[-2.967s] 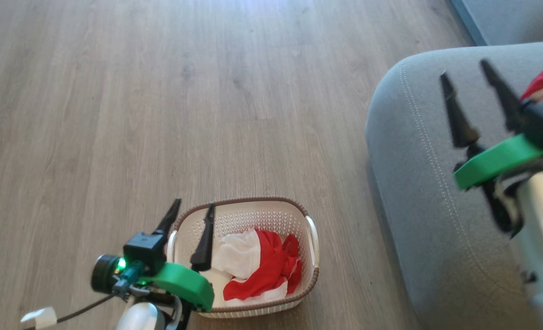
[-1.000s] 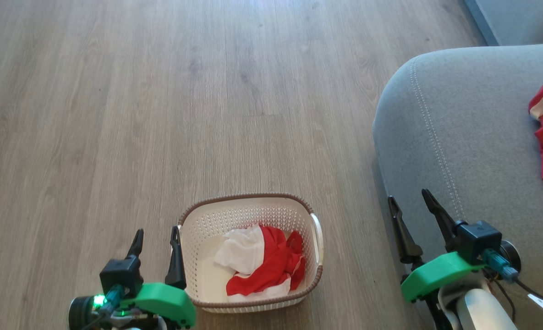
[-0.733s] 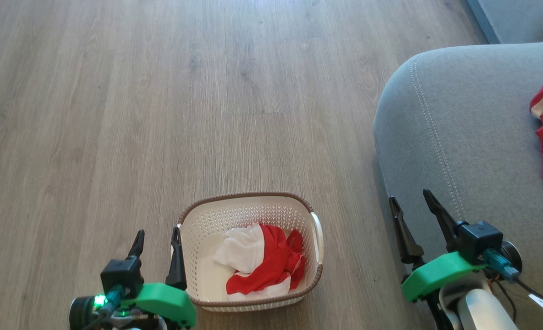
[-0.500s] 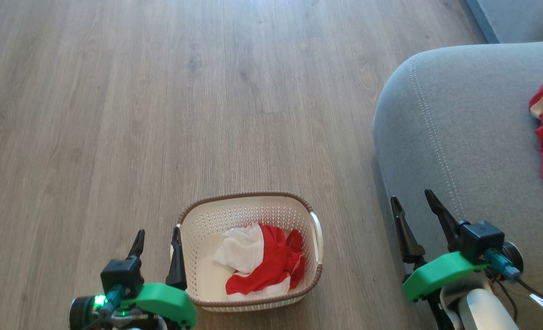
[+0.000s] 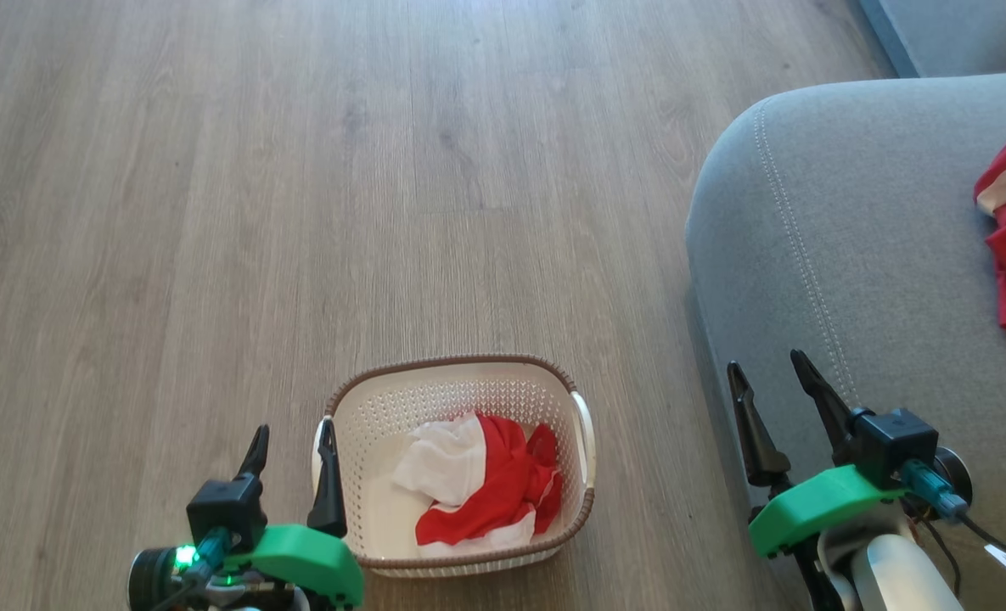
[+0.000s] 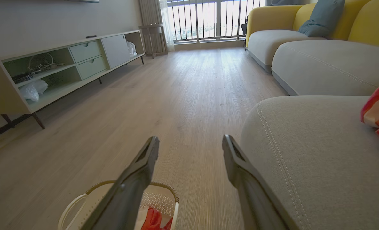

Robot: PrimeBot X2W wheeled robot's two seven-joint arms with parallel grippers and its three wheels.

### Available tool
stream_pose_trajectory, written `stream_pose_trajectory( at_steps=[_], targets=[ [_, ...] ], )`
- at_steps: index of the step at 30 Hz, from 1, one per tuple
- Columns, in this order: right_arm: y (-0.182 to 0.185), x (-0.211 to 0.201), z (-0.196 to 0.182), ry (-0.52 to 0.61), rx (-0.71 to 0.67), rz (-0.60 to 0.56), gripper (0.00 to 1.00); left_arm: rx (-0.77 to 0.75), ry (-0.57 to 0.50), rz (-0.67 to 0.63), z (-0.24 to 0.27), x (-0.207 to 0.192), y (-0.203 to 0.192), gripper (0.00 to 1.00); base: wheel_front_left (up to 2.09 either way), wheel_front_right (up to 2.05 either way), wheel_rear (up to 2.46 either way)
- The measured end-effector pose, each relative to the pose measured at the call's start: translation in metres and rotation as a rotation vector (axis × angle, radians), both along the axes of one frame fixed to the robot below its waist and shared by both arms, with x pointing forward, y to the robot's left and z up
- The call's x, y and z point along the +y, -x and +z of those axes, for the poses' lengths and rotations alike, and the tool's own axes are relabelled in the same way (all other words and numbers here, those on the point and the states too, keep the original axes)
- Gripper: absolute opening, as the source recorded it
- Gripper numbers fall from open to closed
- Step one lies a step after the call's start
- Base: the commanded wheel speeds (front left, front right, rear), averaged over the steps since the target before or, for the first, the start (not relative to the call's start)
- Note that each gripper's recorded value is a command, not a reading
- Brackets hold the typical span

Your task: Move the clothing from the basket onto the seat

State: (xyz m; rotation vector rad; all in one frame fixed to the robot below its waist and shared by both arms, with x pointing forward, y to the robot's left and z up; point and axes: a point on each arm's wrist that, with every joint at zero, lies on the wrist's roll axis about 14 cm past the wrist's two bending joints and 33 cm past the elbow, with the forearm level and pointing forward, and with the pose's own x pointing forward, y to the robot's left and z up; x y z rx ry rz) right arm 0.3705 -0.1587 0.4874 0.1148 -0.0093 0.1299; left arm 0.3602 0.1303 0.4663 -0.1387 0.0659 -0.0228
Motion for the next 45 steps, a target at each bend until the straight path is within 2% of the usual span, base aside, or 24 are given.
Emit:
stream_pose_trajectory(
  at_steps=[11,21,27,33,42,45],
  targets=[
    [-0.005,-0.003,-0.009,-0.001,0.027,-0.009,1.0,0.036,0.002,-0.034,-0.012,-0.011,-0.006,1.0,0.0,0.0,0.0],
    [-0.037,-0.018,-0.026,0.019,0.061,-0.046,1.0,0.083,0.014,-0.131,-0.035,-0.043,-0.05,1.0,0.0,0.0,0.0],
    [-0.064,-0.04,-0.039,0.044,0.074,-0.097,1.0,0.195,-0.018,-0.231,-0.086,-0.07,-0.076,1.0,0.0,0.0,0.0],
    [-0.081,-0.06,-0.069,0.071,0.129,-0.147,1.0,0.357,-0.068,-0.379,-0.159,-0.102,-0.087,1.0,0.0,0.0,0.0],
    [-0.094,-0.071,-0.113,0.099,0.201,-0.169,1.0,0.487,-0.121,-0.505,-0.242,-0.134,-0.117,1.0,0.0,0.0,0.0],
    [-0.097,-0.068,-0.124,0.088,0.215,-0.164,1.0,0.56,-0.091,-0.58,-0.275,-0.149,-0.114,1.0,0.0,0.0,0.0]
  ],
)
